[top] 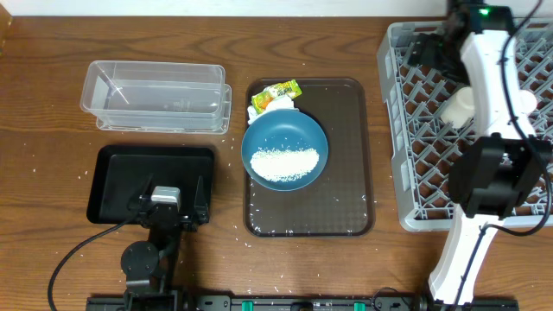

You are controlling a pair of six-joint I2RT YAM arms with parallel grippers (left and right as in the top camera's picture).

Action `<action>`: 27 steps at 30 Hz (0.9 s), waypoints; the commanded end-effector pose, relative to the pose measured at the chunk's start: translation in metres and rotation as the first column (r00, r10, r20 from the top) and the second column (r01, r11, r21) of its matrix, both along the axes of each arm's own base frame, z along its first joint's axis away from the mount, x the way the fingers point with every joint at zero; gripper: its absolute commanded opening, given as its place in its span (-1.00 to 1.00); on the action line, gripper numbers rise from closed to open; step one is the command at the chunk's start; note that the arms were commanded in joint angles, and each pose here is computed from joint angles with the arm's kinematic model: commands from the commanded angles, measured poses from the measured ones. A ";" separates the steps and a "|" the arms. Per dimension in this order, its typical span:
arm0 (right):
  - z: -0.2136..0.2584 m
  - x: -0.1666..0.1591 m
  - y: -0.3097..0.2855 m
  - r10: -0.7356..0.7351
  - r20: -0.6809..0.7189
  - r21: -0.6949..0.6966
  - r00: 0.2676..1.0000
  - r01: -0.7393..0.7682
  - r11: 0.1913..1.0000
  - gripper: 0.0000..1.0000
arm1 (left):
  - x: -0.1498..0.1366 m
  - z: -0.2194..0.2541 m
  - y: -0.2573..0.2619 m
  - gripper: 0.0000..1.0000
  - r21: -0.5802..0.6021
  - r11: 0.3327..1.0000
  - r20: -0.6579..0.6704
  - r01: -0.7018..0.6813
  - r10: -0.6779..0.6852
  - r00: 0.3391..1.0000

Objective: Sort waste into correct bins and load items into the dishwasher rack
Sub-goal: 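Raise the right gripper and retract it to the right side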

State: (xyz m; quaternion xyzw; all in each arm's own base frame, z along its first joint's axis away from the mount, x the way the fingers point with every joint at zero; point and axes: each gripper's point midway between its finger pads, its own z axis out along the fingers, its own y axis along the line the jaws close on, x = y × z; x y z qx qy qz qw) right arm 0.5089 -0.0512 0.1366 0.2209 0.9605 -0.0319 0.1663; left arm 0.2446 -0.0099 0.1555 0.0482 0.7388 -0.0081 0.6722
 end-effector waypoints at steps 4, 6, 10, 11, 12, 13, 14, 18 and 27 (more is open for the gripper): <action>0.017 -0.014 0.005 -0.018 0.001 0.137 1.000 0.018 0.990 0.98 | -0.001 -0.017 -0.001 0.93 0.002 1.000 -0.050 0.006 -0.006 0.999; 0.019 -0.018 0.012 -0.010 -0.008 0.204 1.000 0.011 0.979 0.99 | -0.001 -0.017 -0.001 0.93 0.002 1.000 -0.050 0.006 -0.006 0.999; 0.041 -0.023 0.003 -0.031 0.032 0.239 0.999 0.022 0.971 0.98 | -0.001 -0.017 -0.001 0.93 0.002 1.000 -0.050 0.006 -0.006 0.999; 0.052 -0.025 -0.002 -0.041 0.059 0.235 0.997 0.026 0.972 0.98 | -0.001 -0.017 -0.001 0.93 0.002 1.000 -0.050 0.006 -0.006 0.999; 0.065 -0.027 -0.006 -0.050 0.091 0.230 0.995 0.028 0.973 0.98 | -0.001 -0.017 -0.001 0.93 0.002 1.000 -0.050 0.006 -0.006 0.999; 0.078 -0.029 -0.012 -0.060 0.120 0.224 0.991 0.032 0.974 0.98 | -0.001 -0.017 -0.001 0.93 0.002 1.000 -0.050 0.006 -0.006 0.999; 0.091 -0.033 -0.018 -0.073 0.149 0.212 0.986 0.040 0.976 0.98 | -0.001 -0.017 -0.001 0.93 0.002 1.000 -0.050 0.006 -0.006 0.999; 0.151 -0.061 -0.050 -0.130 0.267 0.128 0.955 0.099 0.987 0.98 | -0.001 -0.017 -0.001 0.93 0.002 1.000 -0.050 0.006 -0.006 0.999; 0.207 -0.125 -0.133 -0.250 0.330 -0.190 0.910 0.323 0.927 0.98 | -0.001 -0.017 -0.001 0.93 0.002 1.000 -0.050 0.006 -0.006 0.999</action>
